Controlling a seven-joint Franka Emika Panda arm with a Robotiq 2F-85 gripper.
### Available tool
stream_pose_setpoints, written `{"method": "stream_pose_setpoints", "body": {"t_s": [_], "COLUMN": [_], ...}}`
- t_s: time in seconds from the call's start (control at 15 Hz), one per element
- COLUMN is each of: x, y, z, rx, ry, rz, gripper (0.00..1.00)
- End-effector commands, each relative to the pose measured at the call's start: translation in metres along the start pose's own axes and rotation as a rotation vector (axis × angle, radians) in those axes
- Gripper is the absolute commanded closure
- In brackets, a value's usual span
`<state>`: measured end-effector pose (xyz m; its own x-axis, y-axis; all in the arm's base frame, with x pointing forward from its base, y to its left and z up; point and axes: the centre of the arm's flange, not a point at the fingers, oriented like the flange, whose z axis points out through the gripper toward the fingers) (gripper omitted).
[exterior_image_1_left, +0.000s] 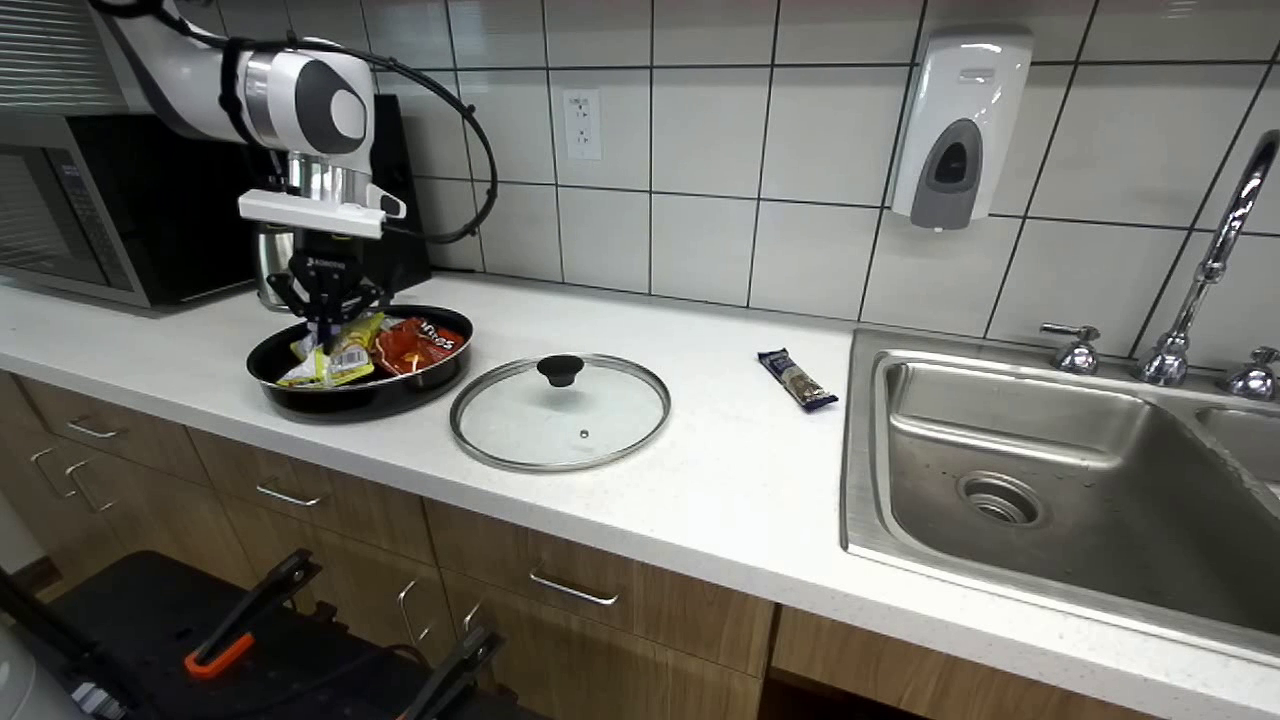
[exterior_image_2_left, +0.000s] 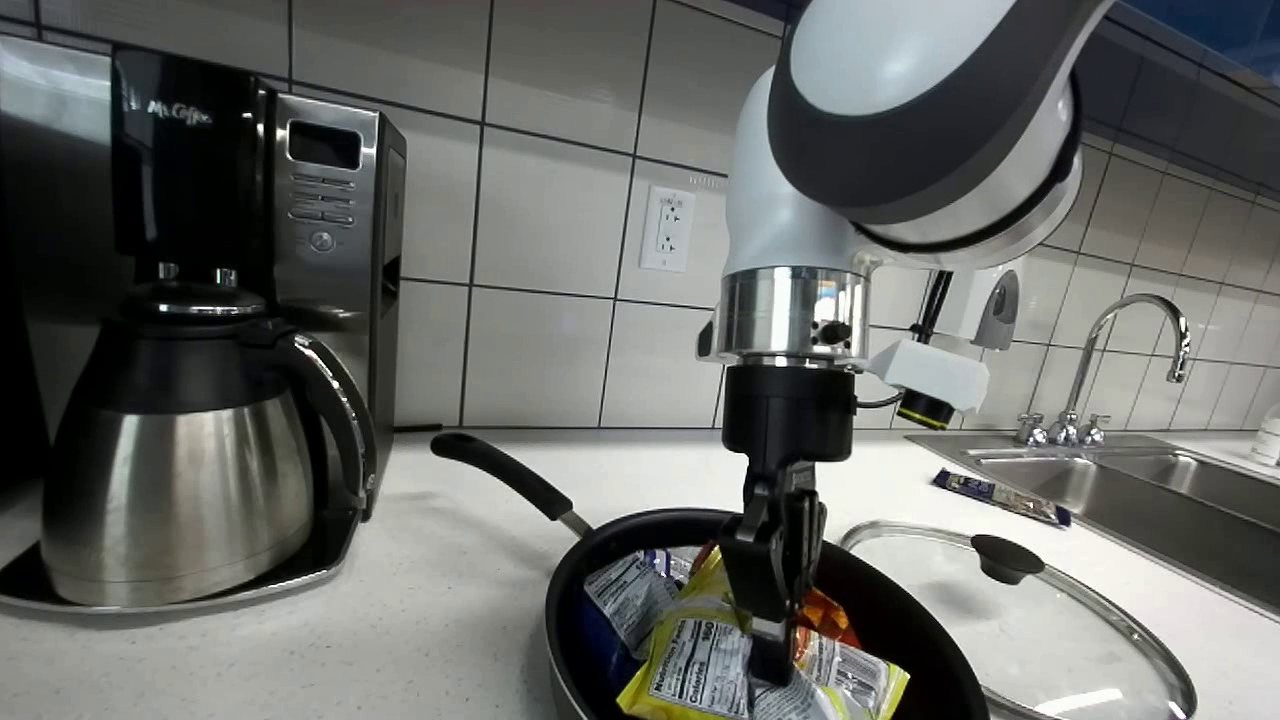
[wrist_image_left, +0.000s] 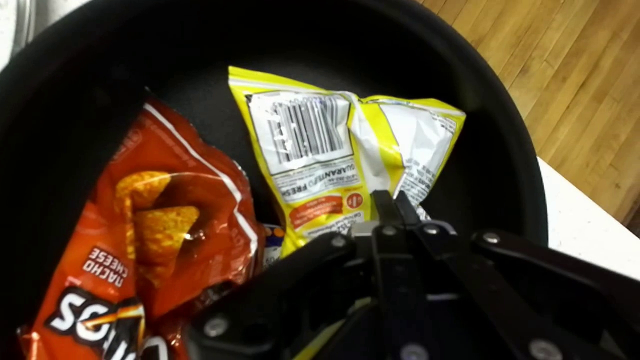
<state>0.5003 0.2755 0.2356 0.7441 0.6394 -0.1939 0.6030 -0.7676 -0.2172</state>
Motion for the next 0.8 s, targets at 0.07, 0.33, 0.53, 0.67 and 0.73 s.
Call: {"method": "stream_pose_setpoints", "body": {"t_s": [0.07, 0.33, 0.53, 0.67, 0.73], "x": [-0.001, -0.003, -0.004, -0.005, -0.006], "y": [-0.003, -0.004, -0.004, -0.005, -0.007], "z": [-0.012, -0.016, -0.019, -0.024, -0.028], "rx": [0.017, 0.015, 0.010, 0.008, 0.015], "ry": [0.022, 0.029, 0.034, 0.046, 0.058], "rz": [-0.051, -0.061, -0.062, -0.067, -0.078], "gripper": [0.61, 0.31, 0.10, 0.00, 0.00]}}
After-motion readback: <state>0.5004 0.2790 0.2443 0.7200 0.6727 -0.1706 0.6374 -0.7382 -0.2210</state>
